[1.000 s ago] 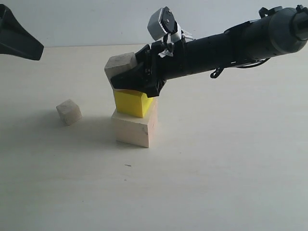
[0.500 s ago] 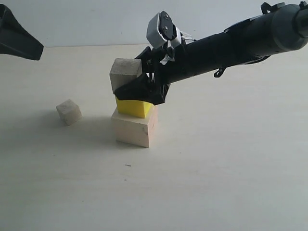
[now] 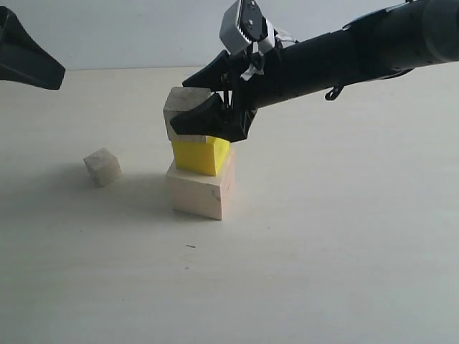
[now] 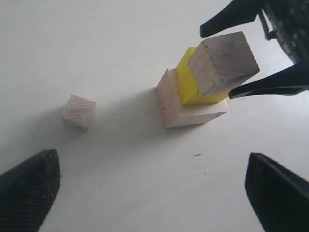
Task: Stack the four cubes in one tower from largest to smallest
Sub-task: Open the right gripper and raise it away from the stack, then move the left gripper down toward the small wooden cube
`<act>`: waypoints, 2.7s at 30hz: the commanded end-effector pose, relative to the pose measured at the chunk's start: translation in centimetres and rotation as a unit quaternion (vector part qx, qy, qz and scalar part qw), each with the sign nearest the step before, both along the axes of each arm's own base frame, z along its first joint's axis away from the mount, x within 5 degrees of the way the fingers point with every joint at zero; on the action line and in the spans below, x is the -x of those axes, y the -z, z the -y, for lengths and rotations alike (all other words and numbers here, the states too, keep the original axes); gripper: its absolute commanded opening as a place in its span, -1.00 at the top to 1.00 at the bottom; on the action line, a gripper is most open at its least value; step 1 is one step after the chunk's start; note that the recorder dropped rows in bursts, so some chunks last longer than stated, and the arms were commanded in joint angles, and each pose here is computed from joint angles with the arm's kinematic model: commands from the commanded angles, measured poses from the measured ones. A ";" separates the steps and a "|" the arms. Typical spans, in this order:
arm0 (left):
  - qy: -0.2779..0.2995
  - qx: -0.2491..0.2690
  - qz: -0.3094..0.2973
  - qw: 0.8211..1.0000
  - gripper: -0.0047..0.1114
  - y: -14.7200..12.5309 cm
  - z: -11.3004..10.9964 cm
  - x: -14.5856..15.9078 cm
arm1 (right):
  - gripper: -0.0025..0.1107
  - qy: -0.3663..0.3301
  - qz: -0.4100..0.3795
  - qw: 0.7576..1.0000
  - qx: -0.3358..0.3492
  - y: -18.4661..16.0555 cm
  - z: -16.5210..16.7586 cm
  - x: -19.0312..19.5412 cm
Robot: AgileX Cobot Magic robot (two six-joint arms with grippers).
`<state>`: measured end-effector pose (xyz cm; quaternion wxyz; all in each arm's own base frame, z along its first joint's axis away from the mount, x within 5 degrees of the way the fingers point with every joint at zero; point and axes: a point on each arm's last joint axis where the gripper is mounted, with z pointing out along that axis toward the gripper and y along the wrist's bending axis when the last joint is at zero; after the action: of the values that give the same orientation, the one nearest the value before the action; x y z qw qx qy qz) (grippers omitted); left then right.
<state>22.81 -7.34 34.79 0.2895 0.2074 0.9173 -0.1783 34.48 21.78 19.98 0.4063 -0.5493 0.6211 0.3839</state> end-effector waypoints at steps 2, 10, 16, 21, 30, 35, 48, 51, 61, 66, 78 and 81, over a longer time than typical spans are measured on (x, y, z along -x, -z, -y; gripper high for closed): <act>-0.002 0.004 0.002 1.000 -0.89 0.0 0.0 0.1 | -0.39 0.031 0.041 0.999 0.002 -2.9 0.6 0.1; -0.002 0.004 0.002 1.000 -0.89 0.0 0.0 0.1 | -0.32 0.111 0.026 0.993 0.000 -6.8 1.6 0.5; -0.002 0.005 0.003 1.000 -0.89 0.0 0.0 0.1 | 0.00 0.138 0.025 0.990 0.020 -9.6 2.5 1.9; -0.002 0.005 0.003 1.000 -0.89 0.0 0.0 0.1 | 0.39 0.144 0.006 0.989 0.015 -11.8 3.1 3.3; -0.011 0.008 0.021 1.000 -0.89 -0.2 -0.1 -0.2 | 0.96 0.162 -0.008 0.985 0.057 -13.9 4.4 5.5; -0.024 0.011 0.048 0.999 -0.89 -0.5 -0.1 -0.7 | 0.96 0.185 -0.051 0.977 0.091 -14.2 5.2 6.5; -0.029 0.044 0.046 0.998 -0.89 -0.7 0.3 -0.8 | 0.96 0.182 -0.095 0.975 0.080 -14.9 5.3 7.6; -0.030 0.057 0.043 0.997 -0.89 -0.8 0.4 -0.8 | 0.96 0.182 -0.103 0.975 0.071 -15.0 5.2 7.6; -0.040 0.050 0.057 0.996 -0.89 -0.5 0.3 -1.6 | 0.96 0.193 -0.129 0.970 0.066 -15.0 5.2 7.6; -0.045 -0.006 0.046 0.998 -0.89 1.9 0.0 -3.9 | 0.96 0.200 -0.143 0.967 0.063 -15.0 5.2 7.6; -0.022 -0.058 -0.080 0.995 -0.89 9.5 1.2 -10.1 | 0.96 0.184 -0.152 0.968 0.072 -14.9 5.2 8.0; 0.011 -0.105 -0.089 0.990 -0.89 10.5 1.9 -11.3 | 0.96 0.176 -0.158 0.969 0.076 -14.8 5.1 8.2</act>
<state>33.12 -8.54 24.95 0.2000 0.1965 0.9517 -0.1248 26.66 16.80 34.60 0.3263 -0.3888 0.7936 0.3356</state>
